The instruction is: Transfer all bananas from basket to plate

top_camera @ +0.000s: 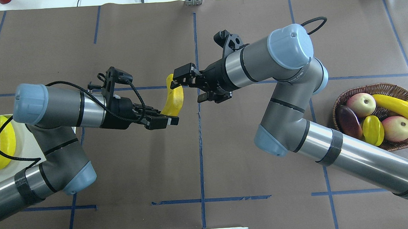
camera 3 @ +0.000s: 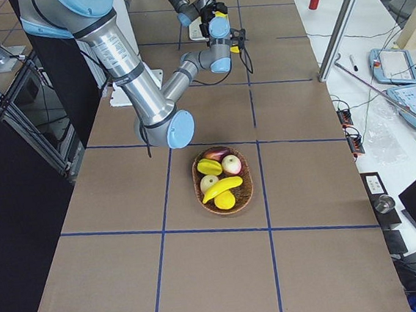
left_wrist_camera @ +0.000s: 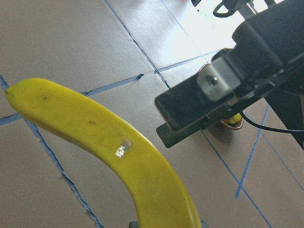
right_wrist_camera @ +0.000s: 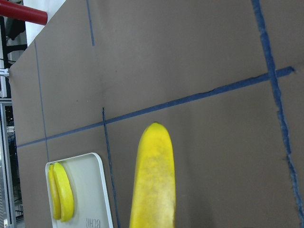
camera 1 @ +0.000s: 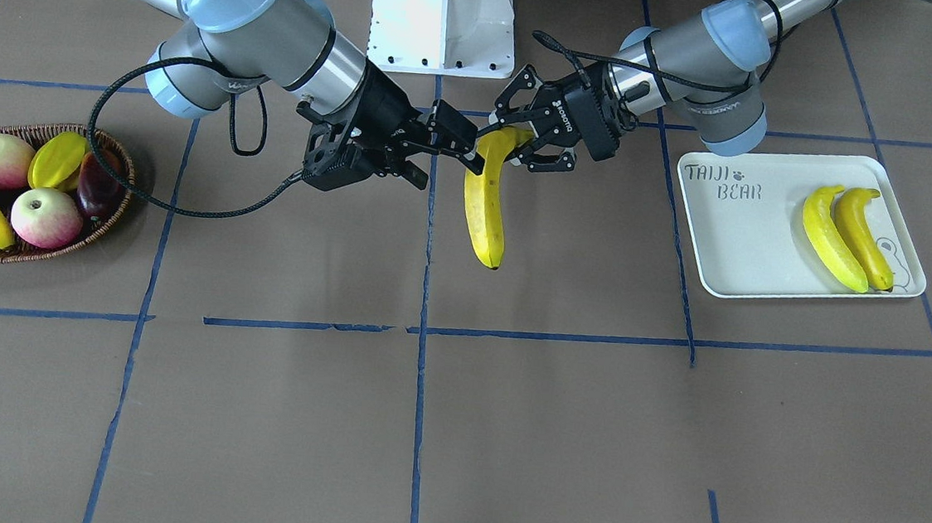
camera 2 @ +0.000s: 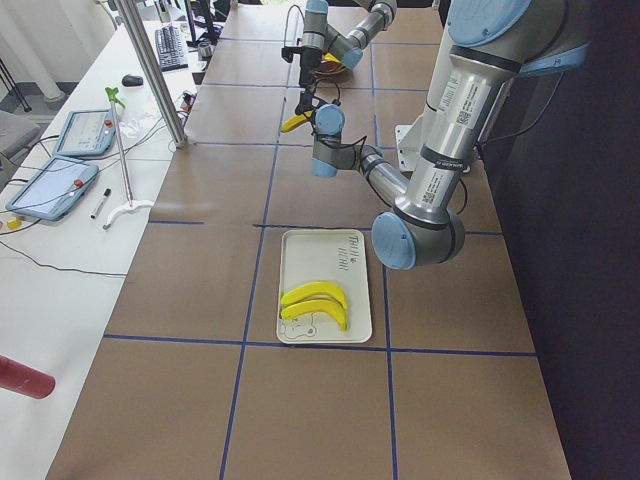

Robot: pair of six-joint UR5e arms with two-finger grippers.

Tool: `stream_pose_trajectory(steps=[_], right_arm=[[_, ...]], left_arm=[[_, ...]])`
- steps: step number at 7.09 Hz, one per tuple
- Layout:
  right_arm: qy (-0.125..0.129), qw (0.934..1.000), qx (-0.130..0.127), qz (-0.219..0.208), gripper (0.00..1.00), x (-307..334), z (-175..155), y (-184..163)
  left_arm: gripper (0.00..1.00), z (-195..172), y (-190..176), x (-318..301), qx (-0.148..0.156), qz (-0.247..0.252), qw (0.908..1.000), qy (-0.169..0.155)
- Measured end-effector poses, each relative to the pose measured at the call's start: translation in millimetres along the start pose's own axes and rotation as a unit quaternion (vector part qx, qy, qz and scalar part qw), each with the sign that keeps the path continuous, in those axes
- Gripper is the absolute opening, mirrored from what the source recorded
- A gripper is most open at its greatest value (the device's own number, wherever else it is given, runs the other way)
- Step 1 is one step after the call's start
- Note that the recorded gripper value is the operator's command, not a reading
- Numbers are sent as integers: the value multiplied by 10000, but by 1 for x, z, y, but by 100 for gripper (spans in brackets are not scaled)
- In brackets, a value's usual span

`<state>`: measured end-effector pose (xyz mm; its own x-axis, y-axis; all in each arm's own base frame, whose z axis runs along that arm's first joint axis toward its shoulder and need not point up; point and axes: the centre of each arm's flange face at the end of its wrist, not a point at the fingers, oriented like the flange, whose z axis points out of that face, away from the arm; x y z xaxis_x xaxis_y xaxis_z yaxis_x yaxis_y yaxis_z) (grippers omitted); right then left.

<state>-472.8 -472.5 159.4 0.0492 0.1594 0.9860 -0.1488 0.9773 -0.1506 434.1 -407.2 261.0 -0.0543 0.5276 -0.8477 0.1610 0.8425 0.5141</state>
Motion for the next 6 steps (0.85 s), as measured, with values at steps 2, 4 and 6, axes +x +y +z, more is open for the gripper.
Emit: stream_pose_trajectory(steps=[2, 4, 6], right_arm=[[530, 9985, 163, -30, 100, 6, -3, -21], [1060, 9940, 250, -32, 100, 11, -11, -32], [1699, 9850, 246, -174, 100, 16, -19, -38]], left_arm=[[9, -13, 3, -25, -64, -415, 9983, -405], [9, -34, -14, -31, -228, -870, 9887, -1198], [9, -60, -35, -14, -423, -1323, 9693, -2028]])
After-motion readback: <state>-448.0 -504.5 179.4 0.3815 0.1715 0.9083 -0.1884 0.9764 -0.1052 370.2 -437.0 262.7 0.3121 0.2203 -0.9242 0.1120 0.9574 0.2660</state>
